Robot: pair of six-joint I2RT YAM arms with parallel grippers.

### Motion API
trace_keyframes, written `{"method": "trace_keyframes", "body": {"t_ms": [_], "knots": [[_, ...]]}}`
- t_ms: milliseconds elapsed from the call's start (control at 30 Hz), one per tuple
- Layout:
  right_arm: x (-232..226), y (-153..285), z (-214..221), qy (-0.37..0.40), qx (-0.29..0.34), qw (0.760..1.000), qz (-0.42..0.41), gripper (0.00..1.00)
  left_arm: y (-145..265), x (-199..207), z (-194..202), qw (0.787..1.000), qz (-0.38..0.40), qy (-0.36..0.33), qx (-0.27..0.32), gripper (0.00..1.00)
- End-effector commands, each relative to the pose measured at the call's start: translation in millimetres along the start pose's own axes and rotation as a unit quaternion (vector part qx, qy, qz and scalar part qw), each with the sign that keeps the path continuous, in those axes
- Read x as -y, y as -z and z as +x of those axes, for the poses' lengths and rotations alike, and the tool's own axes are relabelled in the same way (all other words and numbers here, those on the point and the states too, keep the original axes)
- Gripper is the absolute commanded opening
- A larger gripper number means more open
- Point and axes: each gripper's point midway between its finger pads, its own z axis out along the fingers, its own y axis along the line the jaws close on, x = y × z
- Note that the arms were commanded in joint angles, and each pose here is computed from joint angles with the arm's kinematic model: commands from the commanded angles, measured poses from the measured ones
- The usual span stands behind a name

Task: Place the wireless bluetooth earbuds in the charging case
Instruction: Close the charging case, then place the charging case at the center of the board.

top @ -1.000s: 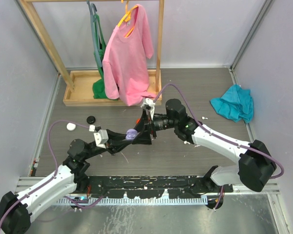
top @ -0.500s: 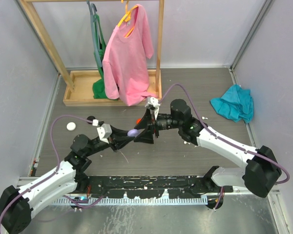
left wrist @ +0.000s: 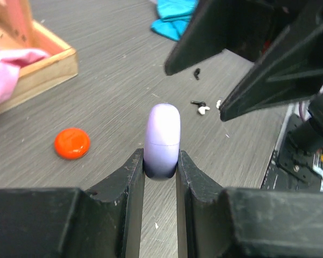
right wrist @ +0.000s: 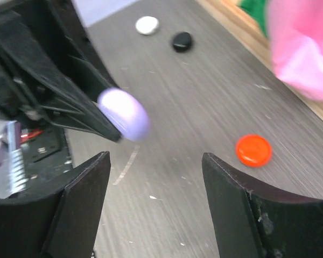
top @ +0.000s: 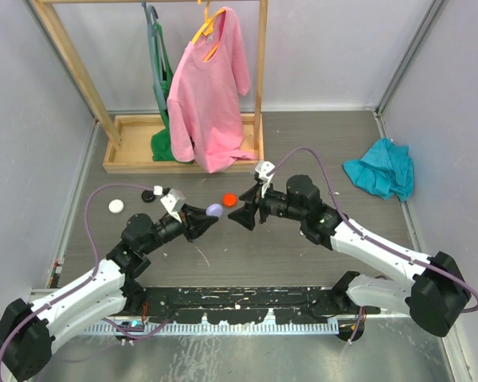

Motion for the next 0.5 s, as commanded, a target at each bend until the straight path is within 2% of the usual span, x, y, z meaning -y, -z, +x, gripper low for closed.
{"method": "trace_keyframes", "body": {"t_ms": [0, 167, 267, 467], "knots": [[56.0, 18.5, -3.4, 0.010, 0.044, 0.985, 0.168, 0.74, -4.5, -27.9, -14.6, 0.993, -0.099, 0.063, 0.002, 0.03], [101.5, 40.5, 20.9, -0.013, 0.048, 0.952, 0.303, 0.75, -6.6, -63.8, 12.3, 0.967, -0.211, 0.135, -0.050, 0.05], [119.8, 55.2, 32.9, -0.020, 0.053, 0.930, 0.363, 0.75, -14.6, -76.0, 29.5, 0.951, -0.245, 0.170, -0.077, 0.05], [134.1, 79.2, 39.8, -0.027, 0.093, 0.901, 0.423, 0.74, -36.8, -97.6, 63.4, 0.919, -0.288, 0.239, -0.123, 0.04]]}}
